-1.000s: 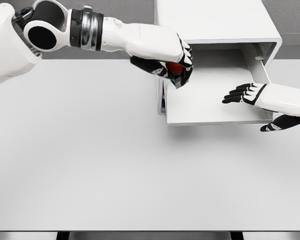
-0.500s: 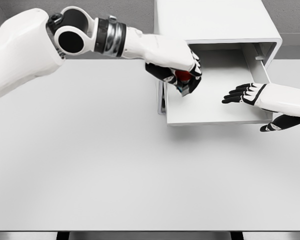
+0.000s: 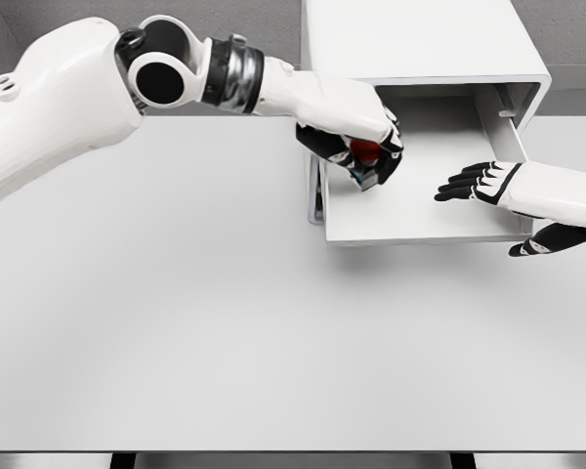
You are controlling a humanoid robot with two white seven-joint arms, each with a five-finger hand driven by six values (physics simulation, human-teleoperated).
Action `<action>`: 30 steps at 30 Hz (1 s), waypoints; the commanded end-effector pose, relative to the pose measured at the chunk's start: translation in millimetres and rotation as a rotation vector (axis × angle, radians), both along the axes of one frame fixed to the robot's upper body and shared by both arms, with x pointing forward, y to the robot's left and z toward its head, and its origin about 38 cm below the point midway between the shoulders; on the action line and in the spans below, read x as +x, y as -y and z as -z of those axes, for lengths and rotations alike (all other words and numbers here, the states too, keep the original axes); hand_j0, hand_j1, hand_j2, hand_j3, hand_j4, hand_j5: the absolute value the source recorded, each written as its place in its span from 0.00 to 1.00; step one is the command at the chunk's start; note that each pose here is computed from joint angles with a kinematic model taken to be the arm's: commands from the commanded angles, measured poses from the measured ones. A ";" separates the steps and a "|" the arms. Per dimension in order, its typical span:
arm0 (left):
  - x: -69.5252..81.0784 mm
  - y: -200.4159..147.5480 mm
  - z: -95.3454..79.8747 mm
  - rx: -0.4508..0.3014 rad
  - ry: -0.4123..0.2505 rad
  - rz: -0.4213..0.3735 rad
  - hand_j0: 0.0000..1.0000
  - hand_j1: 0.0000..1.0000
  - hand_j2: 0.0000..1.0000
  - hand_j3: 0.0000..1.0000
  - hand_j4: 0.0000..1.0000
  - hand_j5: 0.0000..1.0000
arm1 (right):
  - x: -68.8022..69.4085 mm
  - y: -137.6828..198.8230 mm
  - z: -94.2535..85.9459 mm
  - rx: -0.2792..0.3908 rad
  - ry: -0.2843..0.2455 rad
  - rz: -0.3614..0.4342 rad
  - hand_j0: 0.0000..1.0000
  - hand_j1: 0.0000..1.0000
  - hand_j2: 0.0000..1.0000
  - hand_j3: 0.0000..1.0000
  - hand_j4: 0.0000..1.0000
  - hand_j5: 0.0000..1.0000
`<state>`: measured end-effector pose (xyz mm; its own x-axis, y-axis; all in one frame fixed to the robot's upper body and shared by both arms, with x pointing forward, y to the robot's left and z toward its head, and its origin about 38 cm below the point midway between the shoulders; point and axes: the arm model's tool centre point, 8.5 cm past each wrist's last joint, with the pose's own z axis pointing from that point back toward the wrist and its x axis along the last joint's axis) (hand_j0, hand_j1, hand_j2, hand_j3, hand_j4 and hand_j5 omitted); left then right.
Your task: Slide open multi-storey tabletop storage cabinets and put open load switch and slide close multi-storey tabletop storage cabinets
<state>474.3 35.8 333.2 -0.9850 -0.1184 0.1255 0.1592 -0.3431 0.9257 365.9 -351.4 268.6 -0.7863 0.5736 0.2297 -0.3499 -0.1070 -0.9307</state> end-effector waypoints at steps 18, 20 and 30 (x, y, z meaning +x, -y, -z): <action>-80.7 -149.1 -71.4 -0.293 0.052 -0.040 1.00 1.00 1.00 1.00 1.00 1.00 | 0.3 -0.4 -0.3 0.008 -0.002 0.002 1.00 1.00 1.00 1.00 1.00 1.00; -82.1 -222.4 -48.8 -0.361 0.009 -0.233 1.00 1.00 1.00 1.00 1.00 1.00 | 0.4 -0.9 -0.1 0.010 -0.002 0.001 1.00 1.00 1.00 1.00 1.00 1.00; -100.2 -297.9 77.4 -0.391 -0.273 -0.514 1.00 1.00 1.00 1.00 1.00 1.00 | 9.8 -10.4 10.0 0.038 -0.014 -0.006 1.00 1.00 1.00 1.00 1.00 1.00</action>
